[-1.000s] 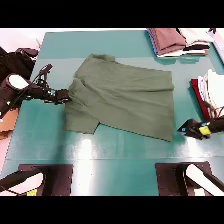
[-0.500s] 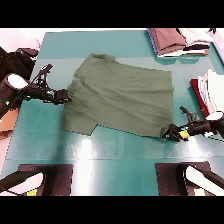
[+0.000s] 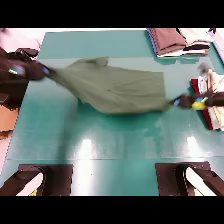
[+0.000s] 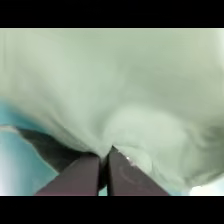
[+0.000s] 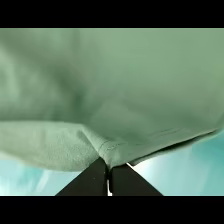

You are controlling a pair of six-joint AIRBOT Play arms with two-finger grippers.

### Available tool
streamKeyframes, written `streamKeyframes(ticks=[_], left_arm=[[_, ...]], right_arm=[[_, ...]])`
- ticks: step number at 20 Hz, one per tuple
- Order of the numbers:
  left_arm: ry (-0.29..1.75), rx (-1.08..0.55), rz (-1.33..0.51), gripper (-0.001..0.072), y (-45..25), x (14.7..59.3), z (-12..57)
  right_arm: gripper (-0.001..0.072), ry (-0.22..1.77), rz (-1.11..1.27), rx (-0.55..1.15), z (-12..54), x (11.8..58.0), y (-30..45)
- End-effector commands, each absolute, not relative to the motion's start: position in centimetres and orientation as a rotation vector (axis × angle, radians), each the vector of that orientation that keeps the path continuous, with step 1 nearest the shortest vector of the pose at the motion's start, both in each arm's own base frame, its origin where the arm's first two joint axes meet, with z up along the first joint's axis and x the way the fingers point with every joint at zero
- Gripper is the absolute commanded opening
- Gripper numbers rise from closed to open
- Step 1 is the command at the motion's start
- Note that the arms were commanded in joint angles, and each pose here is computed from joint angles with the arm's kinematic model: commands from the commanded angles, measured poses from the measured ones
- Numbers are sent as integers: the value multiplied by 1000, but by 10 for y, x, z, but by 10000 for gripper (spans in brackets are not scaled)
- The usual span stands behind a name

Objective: Fold the shirts.

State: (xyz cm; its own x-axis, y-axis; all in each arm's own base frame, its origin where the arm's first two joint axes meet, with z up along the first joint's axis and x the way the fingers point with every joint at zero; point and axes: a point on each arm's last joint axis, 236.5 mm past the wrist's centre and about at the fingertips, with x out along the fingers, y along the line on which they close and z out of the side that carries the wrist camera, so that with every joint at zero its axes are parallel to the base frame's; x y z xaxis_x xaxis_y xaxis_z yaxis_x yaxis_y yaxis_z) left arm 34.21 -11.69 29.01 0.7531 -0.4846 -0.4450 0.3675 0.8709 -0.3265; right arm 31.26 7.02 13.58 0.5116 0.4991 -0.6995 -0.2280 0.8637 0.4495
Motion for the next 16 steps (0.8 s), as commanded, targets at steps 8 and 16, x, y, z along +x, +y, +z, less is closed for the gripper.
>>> streamKeyframes(ticks=[8,16], left_arm=[[-293,-98,-484,27,-104,141,591],[414,-168,-364,29,-91,342,391]], right_arm=[[14,165,153,-67,477,247,25],[14,541,339,92,366,346,21]])
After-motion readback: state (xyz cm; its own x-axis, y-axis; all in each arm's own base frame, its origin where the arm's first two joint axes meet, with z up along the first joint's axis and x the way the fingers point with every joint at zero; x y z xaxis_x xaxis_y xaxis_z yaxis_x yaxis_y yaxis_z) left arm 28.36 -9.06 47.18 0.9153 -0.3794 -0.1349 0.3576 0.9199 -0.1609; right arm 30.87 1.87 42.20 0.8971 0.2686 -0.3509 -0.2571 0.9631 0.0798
